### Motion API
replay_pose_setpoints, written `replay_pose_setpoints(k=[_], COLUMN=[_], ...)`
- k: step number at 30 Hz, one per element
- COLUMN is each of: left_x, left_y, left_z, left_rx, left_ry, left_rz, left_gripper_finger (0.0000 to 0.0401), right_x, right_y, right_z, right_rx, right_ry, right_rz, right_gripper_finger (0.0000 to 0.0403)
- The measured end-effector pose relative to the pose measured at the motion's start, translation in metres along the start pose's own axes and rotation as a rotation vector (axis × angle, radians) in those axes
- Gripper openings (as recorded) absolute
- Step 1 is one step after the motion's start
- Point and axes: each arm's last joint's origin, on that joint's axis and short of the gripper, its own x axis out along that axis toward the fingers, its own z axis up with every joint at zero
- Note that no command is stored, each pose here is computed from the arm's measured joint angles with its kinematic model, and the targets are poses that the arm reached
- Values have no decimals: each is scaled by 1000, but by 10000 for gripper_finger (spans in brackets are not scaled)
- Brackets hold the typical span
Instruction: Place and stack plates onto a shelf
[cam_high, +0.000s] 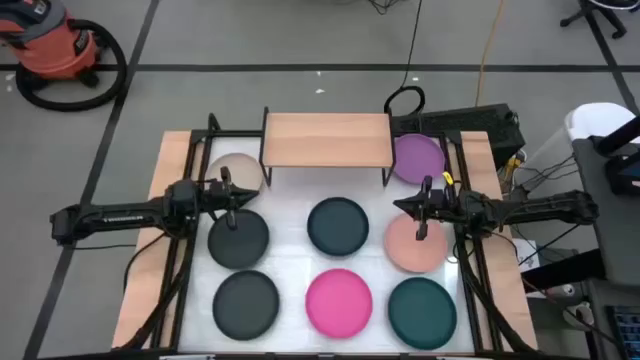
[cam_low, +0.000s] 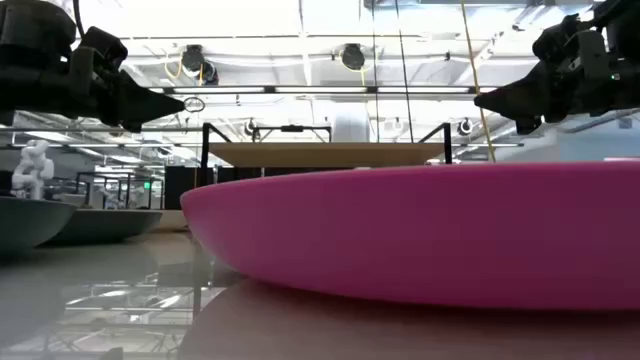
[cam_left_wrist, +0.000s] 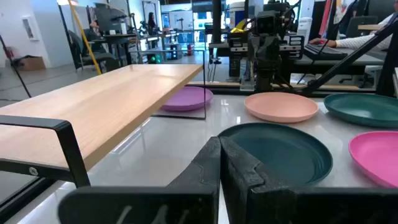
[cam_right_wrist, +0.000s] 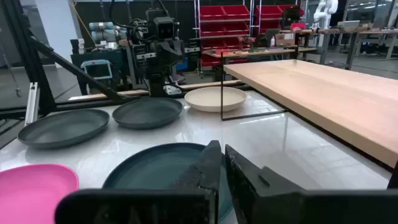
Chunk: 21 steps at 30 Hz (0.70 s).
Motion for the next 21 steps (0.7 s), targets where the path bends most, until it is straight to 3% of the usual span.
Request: replay_pose_setpoints(k=[16, 21], left_x=[0, 0], left_y=[0, 0], left_z=[0, 0], left_rx=[0, 0], left_ry=[0, 0], left_rz=[0, 0], left_gripper_finger=[6, 6], right_x=[0, 0], right_y=[0, 0], right_z=[0, 2], right_rx=[3, 69], right_ry=[-3, -25], right_rz=[0, 3], right_gripper_finger=[11, 11])
